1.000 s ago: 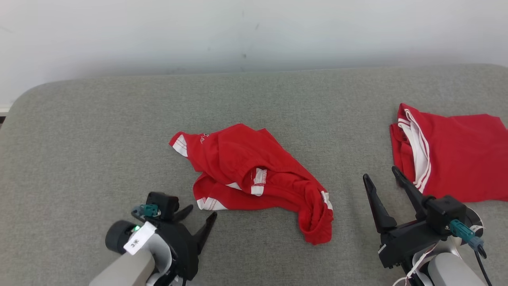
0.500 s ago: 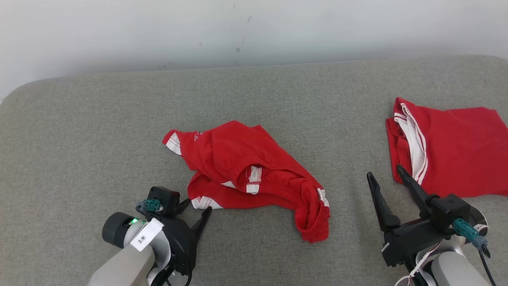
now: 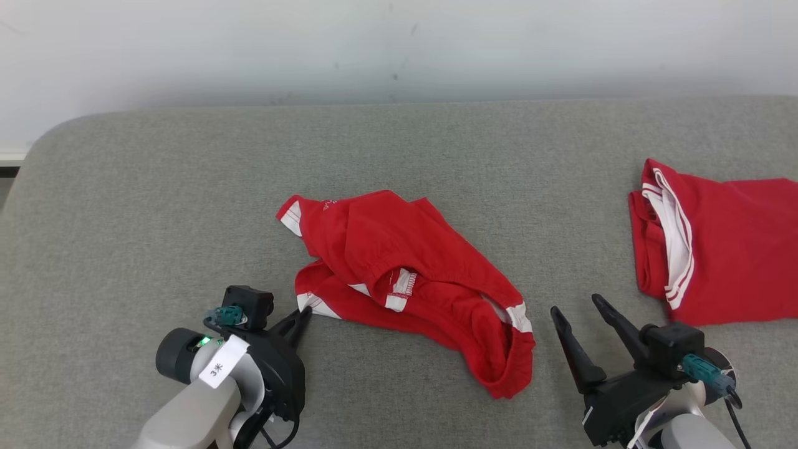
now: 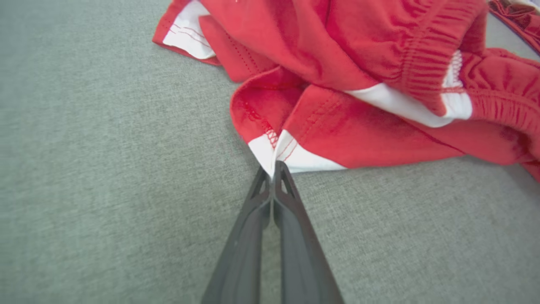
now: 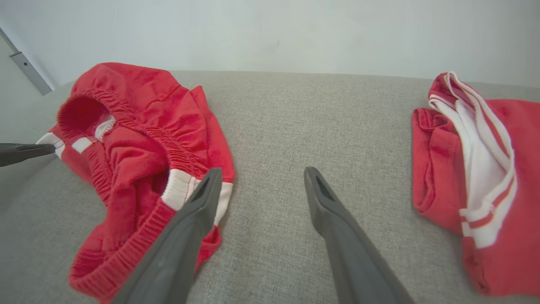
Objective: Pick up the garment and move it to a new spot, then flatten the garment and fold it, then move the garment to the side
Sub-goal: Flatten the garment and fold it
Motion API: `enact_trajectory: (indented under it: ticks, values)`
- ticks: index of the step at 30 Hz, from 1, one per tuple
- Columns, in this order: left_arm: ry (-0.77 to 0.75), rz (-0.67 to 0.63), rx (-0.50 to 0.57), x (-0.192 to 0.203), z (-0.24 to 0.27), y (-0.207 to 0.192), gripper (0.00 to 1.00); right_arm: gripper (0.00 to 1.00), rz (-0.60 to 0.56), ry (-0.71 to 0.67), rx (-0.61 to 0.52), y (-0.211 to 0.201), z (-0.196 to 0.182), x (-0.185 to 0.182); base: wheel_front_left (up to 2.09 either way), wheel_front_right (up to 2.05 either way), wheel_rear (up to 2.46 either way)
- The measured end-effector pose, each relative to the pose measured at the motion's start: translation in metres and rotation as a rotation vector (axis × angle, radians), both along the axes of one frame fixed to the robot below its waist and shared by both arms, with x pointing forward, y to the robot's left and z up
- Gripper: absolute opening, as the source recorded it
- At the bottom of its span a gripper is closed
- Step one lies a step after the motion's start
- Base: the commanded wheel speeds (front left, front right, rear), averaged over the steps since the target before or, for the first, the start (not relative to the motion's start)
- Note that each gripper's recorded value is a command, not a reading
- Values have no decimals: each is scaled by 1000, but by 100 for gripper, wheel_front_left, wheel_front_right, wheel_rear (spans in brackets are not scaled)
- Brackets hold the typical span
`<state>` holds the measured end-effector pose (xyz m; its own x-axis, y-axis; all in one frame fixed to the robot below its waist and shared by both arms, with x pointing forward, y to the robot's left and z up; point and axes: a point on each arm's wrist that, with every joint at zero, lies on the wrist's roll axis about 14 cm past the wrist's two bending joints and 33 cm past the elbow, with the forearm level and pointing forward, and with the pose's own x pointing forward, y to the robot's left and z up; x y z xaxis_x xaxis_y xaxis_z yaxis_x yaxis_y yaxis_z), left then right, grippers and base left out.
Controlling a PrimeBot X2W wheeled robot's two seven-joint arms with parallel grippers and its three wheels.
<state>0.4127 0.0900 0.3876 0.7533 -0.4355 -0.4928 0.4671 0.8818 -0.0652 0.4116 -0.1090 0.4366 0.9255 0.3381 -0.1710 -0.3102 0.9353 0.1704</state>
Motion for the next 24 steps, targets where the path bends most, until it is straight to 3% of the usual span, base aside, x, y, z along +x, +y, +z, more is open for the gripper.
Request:
enact_trajectory:
  ticks: [16, 22, 23, 24]
  values:
    - [-56, 78, -7, -4, 12, 19, 0, 100, 167, 69, 35, 59, -4, -7, 0, 0, 0]
    - [-73, 102, -13, -8, 17, 25, 0, 100, 223, 107, 0, 74, -9, -6, 0, 0, 0]
    - [-76, 102, -16, -8, 18, 24, 0, 60, 227, 115, -5, 75, -11, -6, 0, 0, 0]
    - [-77, 102, -18, -9, 19, 23, 0, 41, 231, 129, -13, 76, -14, -7, 0, 0, 0]
